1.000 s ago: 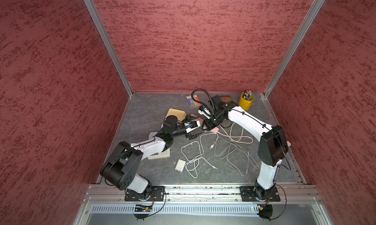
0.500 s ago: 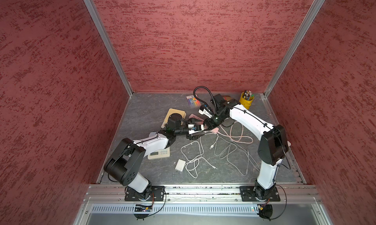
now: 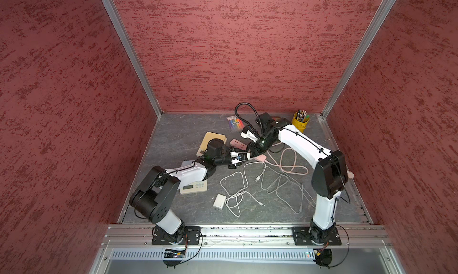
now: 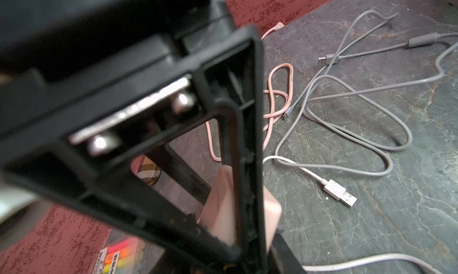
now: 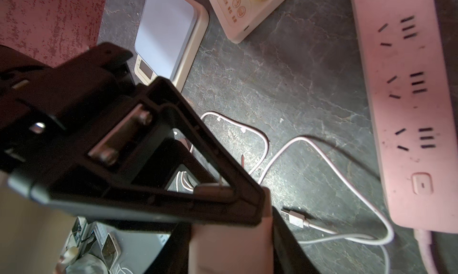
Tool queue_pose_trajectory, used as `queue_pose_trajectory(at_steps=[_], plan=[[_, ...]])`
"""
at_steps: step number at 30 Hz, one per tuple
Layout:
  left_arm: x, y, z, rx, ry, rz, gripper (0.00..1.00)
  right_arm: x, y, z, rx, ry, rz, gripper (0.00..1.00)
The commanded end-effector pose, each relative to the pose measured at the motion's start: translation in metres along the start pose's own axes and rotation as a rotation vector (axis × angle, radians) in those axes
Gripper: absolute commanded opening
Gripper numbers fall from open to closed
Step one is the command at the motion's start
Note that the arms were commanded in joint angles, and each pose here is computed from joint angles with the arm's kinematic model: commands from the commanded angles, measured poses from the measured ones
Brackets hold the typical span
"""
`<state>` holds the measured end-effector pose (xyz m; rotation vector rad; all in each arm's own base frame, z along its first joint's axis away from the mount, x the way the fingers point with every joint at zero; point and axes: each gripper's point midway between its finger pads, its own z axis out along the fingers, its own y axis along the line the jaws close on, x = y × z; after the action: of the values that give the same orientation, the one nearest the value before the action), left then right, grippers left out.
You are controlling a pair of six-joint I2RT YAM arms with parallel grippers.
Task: Charge the electronic scale
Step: Pick up the plug from the center of the board.
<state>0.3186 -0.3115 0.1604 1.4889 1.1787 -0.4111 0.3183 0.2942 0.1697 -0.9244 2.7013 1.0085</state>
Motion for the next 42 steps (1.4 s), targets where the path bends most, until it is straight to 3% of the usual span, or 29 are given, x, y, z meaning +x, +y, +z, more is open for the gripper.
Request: queue_pose_trajectory(at_steps=[1, 7, 13, 18, 20, 25, 36, 42], plan=[[-0.008, 0.0, 0.0, -0.003, -0.027, -0.04, 0.37, -0.015, 0.012, -0.006, -0.048, -0.078, -0.032, 0.4], [-0.016, 0.012, 0.0, -0.038, -0.054, -0.092, 0.1, -0.047, 0.016, -0.025, -0.01, -0.256, -0.022, 0.63], [-0.018, 0.024, -0.006, -0.058, -0.076, -0.217, 0.1, -0.085, 0.018, -0.085, 0.098, -0.61, 0.063, 0.73], [-0.018, 0.036, -0.018, -0.072, -0.118, -0.331, 0.1, -0.08, 0.035, -0.114, -0.014, -0.835, 0.149, 0.79], [-0.016, 0.037, -0.019, -0.072, -0.11, -0.33, 0.1, -0.073, 0.03, -0.103, -0.048, -0.808, 0.221, 0.84], [-0.012, 0.036, -0.018, -0.064, -0.086, -0.327, 0.11, -0.061, 0.014, -0.064, -0.025, -0.663, 0.311, 0.78], [-0.011, 0.051, -0.019, -0.09, -0.089, -0.387, 0.13, -0.053, 0.009, -0.038, -0.015, -0.612, 0.333, 0.78], [-0.013, 0.05, -0.018, -0.073, -0.091, -0.406, 0.15, -0.058, 0.014, -0.02, -0.056, -0.581, 0.326, 0.62]])
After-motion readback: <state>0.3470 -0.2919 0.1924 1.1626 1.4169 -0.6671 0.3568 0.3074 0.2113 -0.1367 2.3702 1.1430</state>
